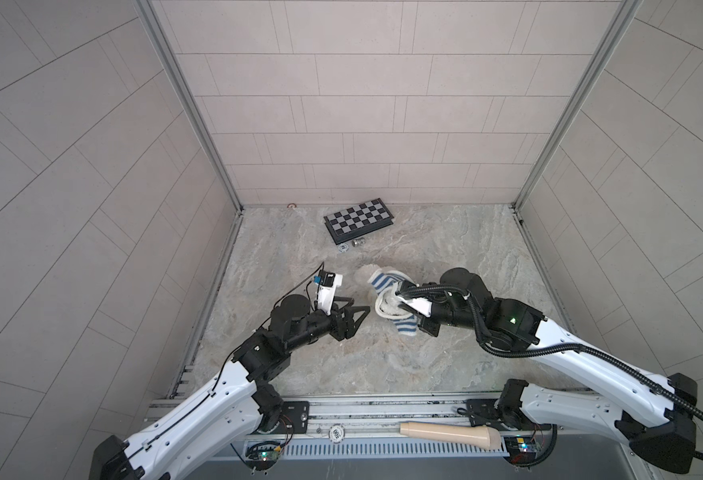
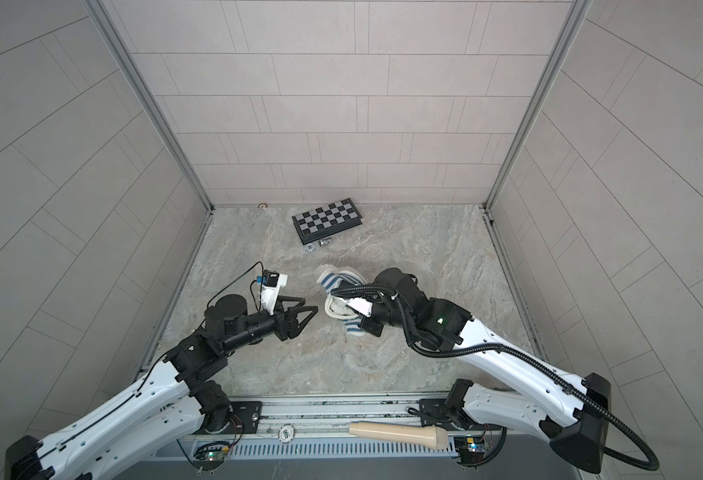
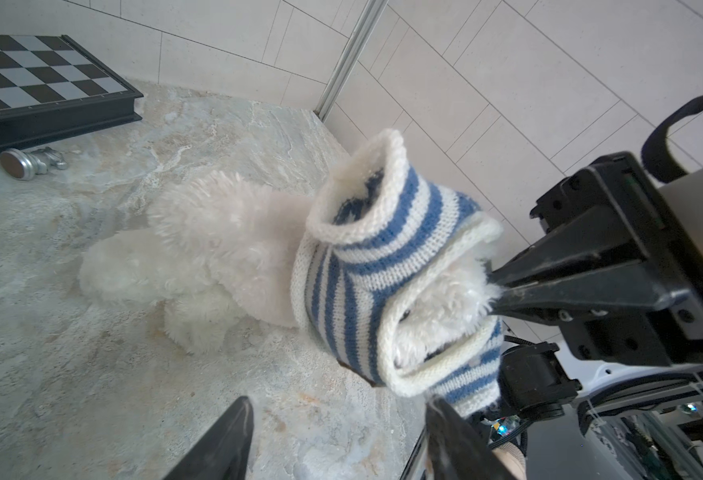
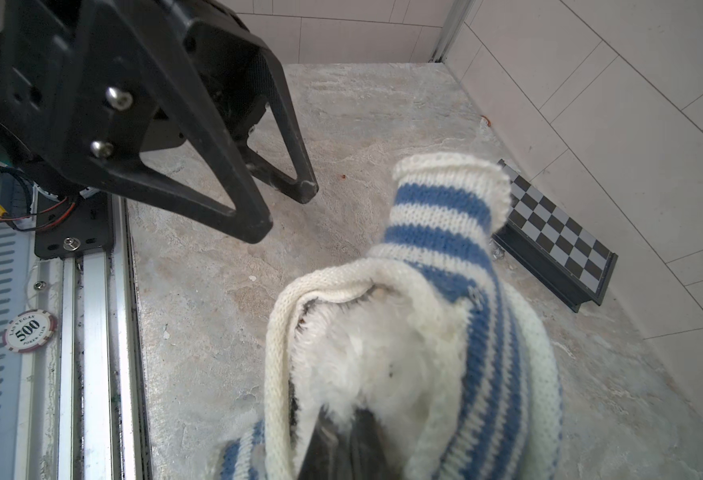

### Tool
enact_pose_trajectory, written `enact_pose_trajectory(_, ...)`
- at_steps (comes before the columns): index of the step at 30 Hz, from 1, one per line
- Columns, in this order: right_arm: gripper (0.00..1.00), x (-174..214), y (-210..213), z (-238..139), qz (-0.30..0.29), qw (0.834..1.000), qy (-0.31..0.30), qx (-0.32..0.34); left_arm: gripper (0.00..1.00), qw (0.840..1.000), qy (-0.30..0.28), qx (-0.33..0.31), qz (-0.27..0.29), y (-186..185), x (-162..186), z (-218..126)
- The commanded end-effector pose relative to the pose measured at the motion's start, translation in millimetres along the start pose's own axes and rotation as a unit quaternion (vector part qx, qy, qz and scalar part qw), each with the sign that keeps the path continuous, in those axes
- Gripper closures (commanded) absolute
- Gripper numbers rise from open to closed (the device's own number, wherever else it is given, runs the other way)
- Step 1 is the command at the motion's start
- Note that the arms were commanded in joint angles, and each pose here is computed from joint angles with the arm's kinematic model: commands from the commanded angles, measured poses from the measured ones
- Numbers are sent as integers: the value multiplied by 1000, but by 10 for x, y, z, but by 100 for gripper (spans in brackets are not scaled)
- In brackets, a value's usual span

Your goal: Dress the teddy bear

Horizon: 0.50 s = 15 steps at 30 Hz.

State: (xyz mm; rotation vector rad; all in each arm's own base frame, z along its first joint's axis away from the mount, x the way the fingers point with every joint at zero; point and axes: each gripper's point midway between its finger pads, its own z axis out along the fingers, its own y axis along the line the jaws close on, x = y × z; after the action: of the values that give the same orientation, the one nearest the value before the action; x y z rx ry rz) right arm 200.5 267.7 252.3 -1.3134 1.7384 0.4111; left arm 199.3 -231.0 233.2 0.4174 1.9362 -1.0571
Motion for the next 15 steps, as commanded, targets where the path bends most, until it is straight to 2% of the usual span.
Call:
enact_pose_trajectory(1,100,-78,53,-3,-47,999,-11,-19,22,999,-27,19,4,-185,-296,-34)
enact_pose_trajectory(3,100,-74,100,6,-54,998,-11,-33,18,999,-37,16,-1,-200,-393,-4)
enact_pose_trajectory(7,100,-102,168,-1,-60,997,-24,-49,19,999,-42,15,-3,-209,-488,81)
enact_pose_trajectory(11,100,-102,214,3,-65,996,-26,-56,31,999,-41,32,-5,-263,-542,193)
enact_pose_trajectory(13,100,-92,223,3,-66,996,-24,-56,41,998,-42,37,-8,-277,-566,240)
enact_pose_trajectory(15,100,-79,214,11,-68,996,-19,-53,57,998,-42,42,-8,-297,-596,273)
